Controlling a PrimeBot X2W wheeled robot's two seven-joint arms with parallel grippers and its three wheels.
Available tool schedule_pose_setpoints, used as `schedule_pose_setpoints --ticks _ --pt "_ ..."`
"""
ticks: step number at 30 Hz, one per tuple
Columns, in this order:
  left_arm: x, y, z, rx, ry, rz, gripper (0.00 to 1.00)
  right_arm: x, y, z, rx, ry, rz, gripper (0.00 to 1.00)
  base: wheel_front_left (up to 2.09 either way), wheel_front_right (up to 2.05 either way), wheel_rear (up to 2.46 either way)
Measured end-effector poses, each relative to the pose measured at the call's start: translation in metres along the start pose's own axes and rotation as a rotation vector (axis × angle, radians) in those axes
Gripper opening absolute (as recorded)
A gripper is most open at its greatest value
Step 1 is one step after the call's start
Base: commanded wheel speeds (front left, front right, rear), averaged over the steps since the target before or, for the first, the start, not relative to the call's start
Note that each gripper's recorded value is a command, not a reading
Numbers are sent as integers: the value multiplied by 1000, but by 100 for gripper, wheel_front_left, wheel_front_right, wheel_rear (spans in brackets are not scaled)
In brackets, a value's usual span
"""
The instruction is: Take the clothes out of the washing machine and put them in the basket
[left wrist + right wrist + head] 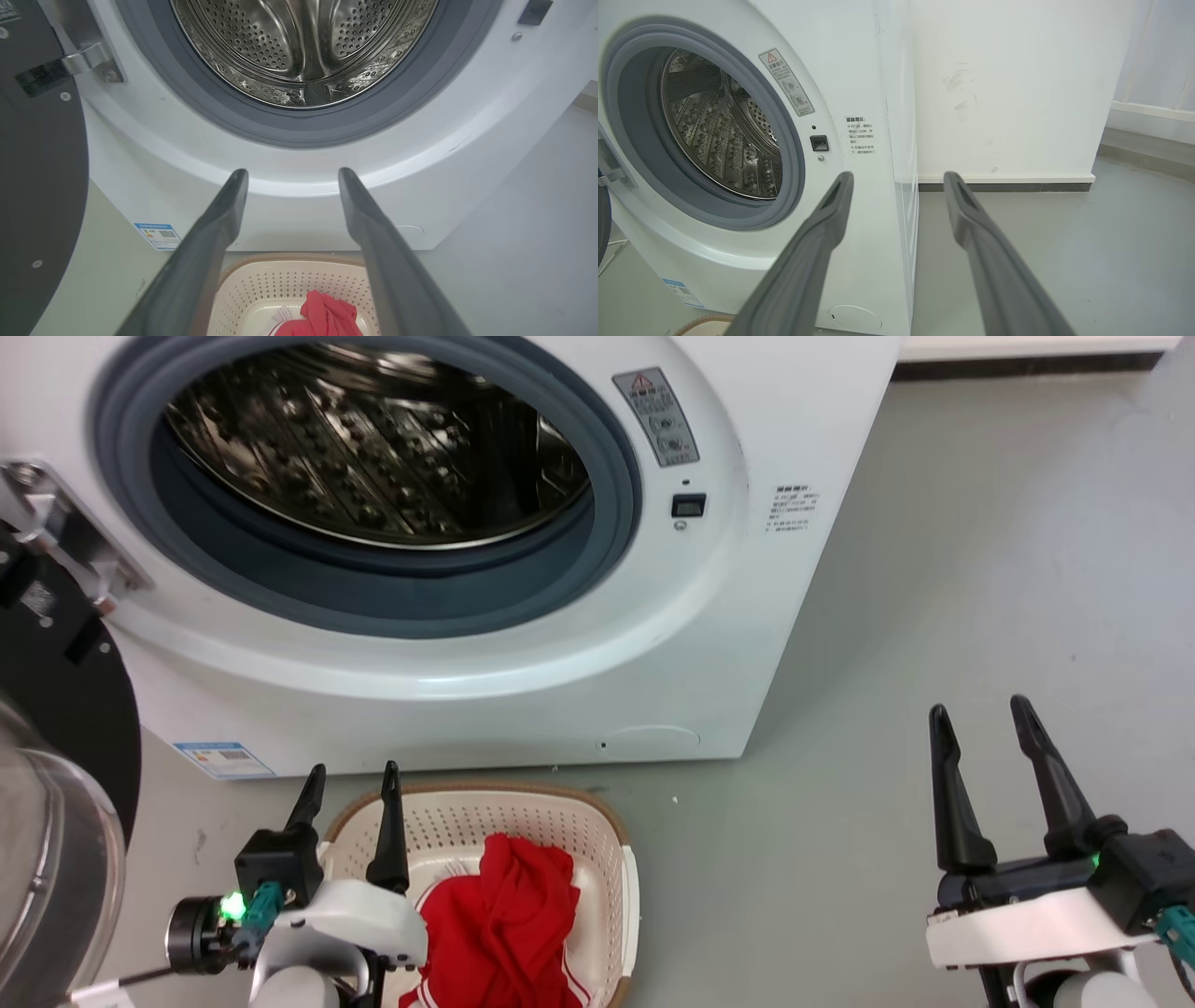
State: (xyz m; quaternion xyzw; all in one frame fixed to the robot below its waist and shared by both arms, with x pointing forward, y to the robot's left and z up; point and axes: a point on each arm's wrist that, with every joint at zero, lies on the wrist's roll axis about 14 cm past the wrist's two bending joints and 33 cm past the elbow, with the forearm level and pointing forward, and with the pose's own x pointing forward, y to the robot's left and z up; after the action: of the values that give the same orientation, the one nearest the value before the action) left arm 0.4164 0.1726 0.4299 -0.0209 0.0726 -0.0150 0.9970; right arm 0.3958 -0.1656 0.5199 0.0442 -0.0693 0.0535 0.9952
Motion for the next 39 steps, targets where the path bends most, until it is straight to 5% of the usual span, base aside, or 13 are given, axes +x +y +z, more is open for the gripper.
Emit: schedule_pose_setpoints --ticks 12,39 --pt "-48 2 58 34 -191 42 100 -31 5 17 -2 -29 4 100 0 0 0" --pt "-72 8 58 46 -202 86 100 -46 6 13 -11 -8 1 100 0 0 0"
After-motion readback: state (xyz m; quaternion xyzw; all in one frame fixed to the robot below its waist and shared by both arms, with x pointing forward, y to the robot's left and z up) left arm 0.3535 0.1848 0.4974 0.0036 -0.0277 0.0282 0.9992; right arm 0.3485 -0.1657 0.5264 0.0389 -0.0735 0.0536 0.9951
